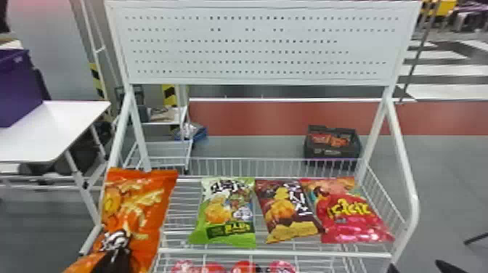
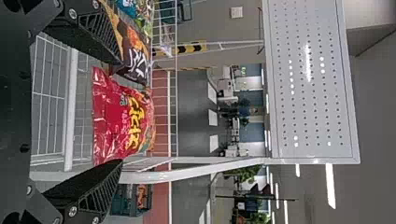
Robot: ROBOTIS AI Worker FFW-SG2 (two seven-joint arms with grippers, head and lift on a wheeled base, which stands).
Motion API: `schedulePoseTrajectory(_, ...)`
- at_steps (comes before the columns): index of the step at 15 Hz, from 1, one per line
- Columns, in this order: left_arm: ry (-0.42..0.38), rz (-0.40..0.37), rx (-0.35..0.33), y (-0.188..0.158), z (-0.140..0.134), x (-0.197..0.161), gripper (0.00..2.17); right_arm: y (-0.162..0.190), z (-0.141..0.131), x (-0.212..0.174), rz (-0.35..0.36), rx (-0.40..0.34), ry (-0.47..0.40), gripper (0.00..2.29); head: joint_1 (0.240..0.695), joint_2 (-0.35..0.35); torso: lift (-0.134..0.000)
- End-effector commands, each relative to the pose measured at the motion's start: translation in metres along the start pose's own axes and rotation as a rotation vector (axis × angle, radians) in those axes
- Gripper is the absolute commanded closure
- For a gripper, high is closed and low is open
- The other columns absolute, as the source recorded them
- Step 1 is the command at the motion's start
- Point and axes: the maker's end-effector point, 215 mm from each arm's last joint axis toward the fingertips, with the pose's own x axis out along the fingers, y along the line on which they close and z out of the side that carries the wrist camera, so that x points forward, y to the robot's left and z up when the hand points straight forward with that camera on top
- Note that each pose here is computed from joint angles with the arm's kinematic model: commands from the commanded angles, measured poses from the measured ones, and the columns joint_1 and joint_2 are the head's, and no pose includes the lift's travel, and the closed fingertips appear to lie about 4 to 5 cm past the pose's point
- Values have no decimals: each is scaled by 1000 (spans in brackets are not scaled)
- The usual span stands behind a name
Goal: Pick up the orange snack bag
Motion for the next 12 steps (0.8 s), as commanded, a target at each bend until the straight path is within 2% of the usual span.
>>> schedulePoseTrajectory(1,1,1,6,1,0,-2,1534,0,-1,-2,1,2,4,147,499,0,0)
schedulePoseTrajectory(12,2,5,13,3,0,-6,1534,0,-2,-2,4,-2,8,147,499,0,0)
